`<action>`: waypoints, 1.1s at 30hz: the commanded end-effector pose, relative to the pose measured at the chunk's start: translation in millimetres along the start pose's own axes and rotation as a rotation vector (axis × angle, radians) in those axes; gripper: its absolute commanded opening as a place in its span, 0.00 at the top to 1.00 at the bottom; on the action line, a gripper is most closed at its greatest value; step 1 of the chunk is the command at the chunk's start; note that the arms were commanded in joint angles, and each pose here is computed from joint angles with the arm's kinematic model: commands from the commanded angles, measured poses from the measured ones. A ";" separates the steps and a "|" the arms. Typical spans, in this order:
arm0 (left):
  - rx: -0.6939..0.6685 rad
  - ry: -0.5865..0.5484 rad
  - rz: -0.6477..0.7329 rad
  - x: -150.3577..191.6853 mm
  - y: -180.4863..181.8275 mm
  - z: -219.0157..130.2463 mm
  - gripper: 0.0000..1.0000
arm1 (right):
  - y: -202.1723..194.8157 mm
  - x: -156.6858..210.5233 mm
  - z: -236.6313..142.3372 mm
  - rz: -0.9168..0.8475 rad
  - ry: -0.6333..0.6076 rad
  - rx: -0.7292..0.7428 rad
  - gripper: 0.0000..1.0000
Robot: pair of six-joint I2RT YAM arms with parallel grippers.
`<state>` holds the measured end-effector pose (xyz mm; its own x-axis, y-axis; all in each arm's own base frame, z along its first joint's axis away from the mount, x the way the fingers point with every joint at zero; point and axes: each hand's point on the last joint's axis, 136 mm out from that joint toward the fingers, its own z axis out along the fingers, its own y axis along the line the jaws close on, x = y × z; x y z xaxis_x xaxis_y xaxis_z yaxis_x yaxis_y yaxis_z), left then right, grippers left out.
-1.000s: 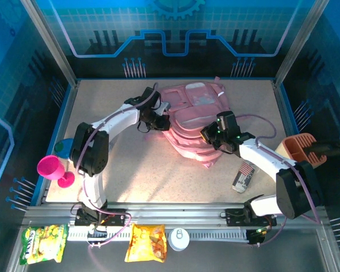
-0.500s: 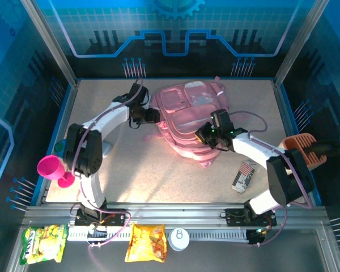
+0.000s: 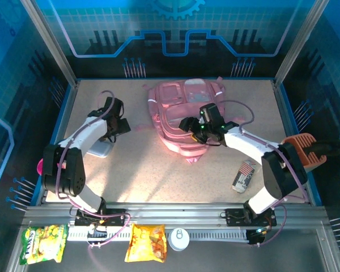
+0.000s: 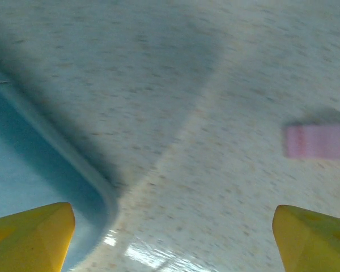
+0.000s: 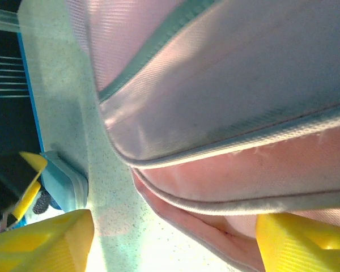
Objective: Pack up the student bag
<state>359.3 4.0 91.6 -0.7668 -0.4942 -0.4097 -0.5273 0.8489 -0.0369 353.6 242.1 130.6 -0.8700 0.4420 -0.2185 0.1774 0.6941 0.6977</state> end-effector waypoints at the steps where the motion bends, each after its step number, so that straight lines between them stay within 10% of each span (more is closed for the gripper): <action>1: -0.128 0.051 -0.089 4.9 35.6 15.7 0.10 | 11.5 -7.7 -26.4 -0.115 -0.065 0.014 0.19; 12: -0.050 0.242 -0.132 46.8 32.0 44.1 0.15 | 13.0 -15.6 -40.7 -0.153 -0.115 0.034 0.14; 21: 0.112 0.342 -0.012 102.2 -44.8 12.9 0.20 | 14.2 -16.5 -36.7 -0.137 -0.112 0.028 0.14; 33: 0.146 0.187 -0.073 69.7 -52.0 -42.2 0.10 | 15.1 -16.7 -37.2 -0.178 -0.111 0.037 0.08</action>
<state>320.6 -97.6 78.9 -0.8370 -0.5139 -0.1882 -0.4796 0.8544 -0.2001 349.8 220.6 162.1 -0.8356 0.3972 -0.3795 0.0788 0.7703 0.6328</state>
